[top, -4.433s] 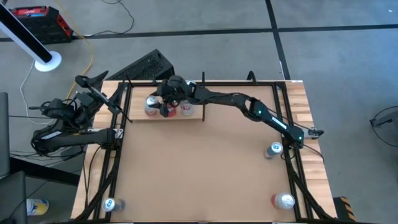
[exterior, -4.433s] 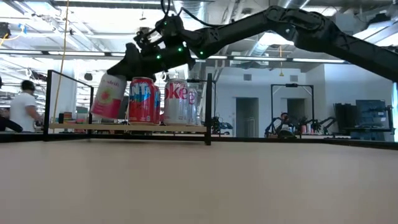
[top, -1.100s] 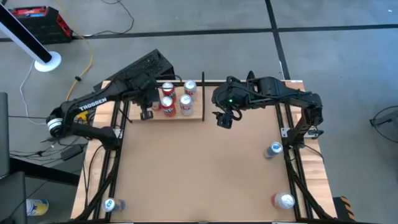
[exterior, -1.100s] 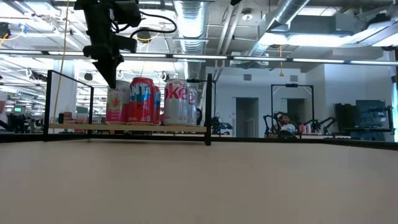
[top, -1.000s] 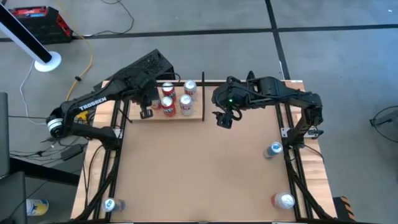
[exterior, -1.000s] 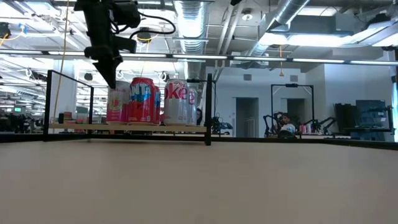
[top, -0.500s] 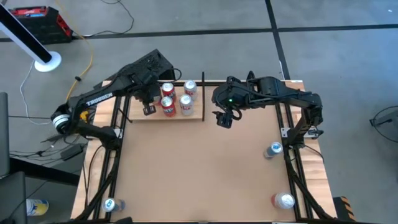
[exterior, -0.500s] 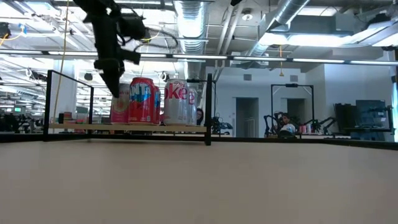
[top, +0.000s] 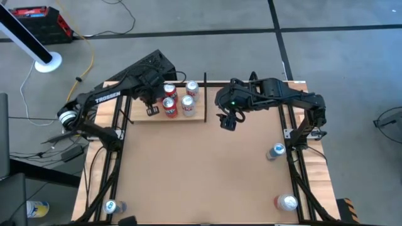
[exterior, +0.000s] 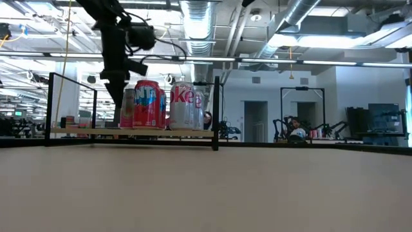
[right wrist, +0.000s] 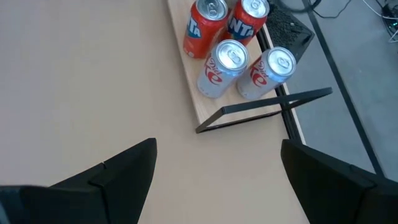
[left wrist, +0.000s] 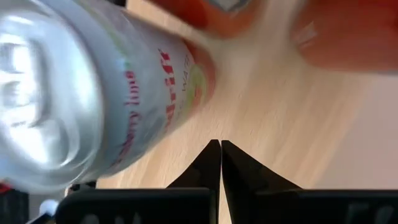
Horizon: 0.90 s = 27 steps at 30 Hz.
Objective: Place canned beverage on shelf
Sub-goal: Put the top pink-white soda can on the shelf
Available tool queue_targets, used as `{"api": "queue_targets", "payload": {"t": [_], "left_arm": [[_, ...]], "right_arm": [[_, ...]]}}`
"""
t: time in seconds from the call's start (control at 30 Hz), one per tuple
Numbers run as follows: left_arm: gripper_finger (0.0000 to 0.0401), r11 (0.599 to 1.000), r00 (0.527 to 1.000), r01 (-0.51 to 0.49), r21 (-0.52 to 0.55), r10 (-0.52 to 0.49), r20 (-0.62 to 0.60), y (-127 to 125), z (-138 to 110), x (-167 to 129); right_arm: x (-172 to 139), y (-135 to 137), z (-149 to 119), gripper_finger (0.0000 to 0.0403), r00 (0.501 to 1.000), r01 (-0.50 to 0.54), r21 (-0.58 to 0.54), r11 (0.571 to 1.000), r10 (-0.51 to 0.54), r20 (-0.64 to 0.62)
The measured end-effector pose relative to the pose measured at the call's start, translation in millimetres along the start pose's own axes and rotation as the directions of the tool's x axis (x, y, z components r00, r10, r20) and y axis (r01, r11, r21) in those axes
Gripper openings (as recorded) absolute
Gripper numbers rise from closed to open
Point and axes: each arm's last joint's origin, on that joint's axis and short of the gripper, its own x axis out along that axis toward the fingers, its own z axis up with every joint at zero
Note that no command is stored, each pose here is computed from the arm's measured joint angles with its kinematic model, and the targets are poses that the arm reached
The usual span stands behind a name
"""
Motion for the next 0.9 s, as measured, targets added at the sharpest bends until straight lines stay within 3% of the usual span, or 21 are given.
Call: {"api": "queue_targets", "payload": {"t": [0.2, 0.47, 0.9], "left_arm": [[0.0000, 0.999, 0.993, 0.029, -0.015, -0.027, 0.116, 0.7, -3.7, -20.8], [0.0000, 0.999, 0.981, 0.038, -0.016, -0.034, 0.189, 2.2, 0.7, -24.0], [0.0000, 0.997, 0.984, 0.000, -0.079, 0.015, 0.179, 13.2, -3.0, -22.1]], "right_arm": [[0.2, -0.1, -0.1, 0.0368, 1.000, 0.000, 0.000, 1.000, 0.000, -0.002], [0.2, -0.1, 0.1, 0.0368, 1.000, 0.000, 0.000, 1.000, 0.000, 0.000], [0.4, 0.0, -0.2, 0.0368, 1.000, 0.001, -0.002, 1.000, -0.001, -0.003]]}}
